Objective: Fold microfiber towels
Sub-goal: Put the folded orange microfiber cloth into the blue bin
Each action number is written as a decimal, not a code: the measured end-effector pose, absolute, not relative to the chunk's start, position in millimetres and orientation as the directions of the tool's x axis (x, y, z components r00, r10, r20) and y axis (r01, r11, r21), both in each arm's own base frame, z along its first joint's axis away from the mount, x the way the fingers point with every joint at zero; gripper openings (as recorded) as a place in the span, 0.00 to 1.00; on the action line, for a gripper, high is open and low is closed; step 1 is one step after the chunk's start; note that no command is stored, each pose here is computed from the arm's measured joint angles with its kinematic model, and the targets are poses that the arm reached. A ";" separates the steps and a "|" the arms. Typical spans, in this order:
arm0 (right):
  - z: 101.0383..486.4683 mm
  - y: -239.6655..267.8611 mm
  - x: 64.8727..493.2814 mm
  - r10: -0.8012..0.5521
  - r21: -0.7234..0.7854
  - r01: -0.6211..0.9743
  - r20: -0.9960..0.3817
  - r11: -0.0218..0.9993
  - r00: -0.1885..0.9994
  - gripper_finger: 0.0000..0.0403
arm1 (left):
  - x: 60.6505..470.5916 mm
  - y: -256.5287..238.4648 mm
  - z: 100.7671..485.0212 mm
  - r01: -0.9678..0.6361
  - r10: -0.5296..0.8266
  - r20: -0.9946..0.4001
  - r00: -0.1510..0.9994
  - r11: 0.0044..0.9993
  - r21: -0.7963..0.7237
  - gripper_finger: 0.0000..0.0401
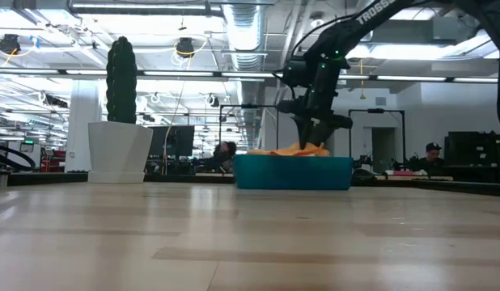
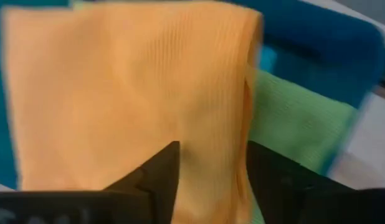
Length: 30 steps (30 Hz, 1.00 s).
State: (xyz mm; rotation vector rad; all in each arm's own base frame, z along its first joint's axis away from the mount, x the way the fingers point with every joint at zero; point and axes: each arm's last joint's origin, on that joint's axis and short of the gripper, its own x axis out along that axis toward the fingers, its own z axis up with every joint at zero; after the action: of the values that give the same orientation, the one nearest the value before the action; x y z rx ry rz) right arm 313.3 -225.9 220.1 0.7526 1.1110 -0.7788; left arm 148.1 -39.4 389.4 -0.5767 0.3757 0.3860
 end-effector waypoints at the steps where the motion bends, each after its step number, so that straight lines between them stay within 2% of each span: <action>1: 220.6 -225.7 310.5 -0.162 0.113 0.847 -0.960 0.519 0.227 0.52 | 148.1 -39.4 389.4 -0.450 0.244 -0.444 0.862 0.772 -0.450 0.44; 5: 230.8 -221.8 301.2 -0.191 0.049 0.847 -0.966 0.530 0.175 0.57 | 148.1 -39.4 389.4 -0.450 0.244 -0.444 0.862 0.772 -0.450 0.44; 8: 258.2 -218.1 296.4 -0.278 0.060 0.834 -0.927 0.549 0.250 0.57 | 148.2 -39.4 389.3 -0.451 0.246 -0.444 0.862 0.772 -0.448 0.44; 12: 297.0 -206.4 299.2 -0.349 0.162 0.694 -0.771 0.701 0.532 0.54 | 148.7 -38.9 389.2 -0.473 0.269 -0.439 0.857 0.748 -0.465 0.44; 15: 303.0 -192.5 298.8 -0.350 0.234 0.568 -0.589 0.789 0.728 0.50 | 148.6 -38.4 389.4 -0.485 0.287 -0.432 0.855 0.738 -0.469 0.44; 18: 277.6 -178.2 291.9 -0.347 0.250 0.508 -0.485 0.824 0.802 0.45 | 148.4 -37.5 389.7 -0.502 0.316 -0.423 0.849 0.732 -0.461 0.44; 21: 237.7 -168.8 281.7 -0.350 0.267 0.505 -0.463 0.821 0.814 0.39 | 148.2 -36.4 390.1 -0.524 0.355 -0.409 0.841 0.723 -0.450 0.44; 25: 185.0 -168.0 266.3 -0.386 0.281 0.573 -0.510 0.770 0.769 0.31 | 147.8 -34.8 390.7 -0.555 0.408 -0.389 0.826 0.708 -0.436 0.44; 30: 155.1 -177.1 255.6 -0.396 0.268 0.639 -0.597 0.721 0.697 0.24 | 147.5 -33.7 391.0 -0.576 0.441 -0.376 0.815 0.690 -0.438 0.44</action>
State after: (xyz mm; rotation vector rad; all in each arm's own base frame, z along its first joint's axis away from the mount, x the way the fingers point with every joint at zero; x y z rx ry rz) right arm 255.6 -177.1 155.1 0.4875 0.5371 -0.6035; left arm 147.5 -33.7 391.0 -0.5722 0.2505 0.5751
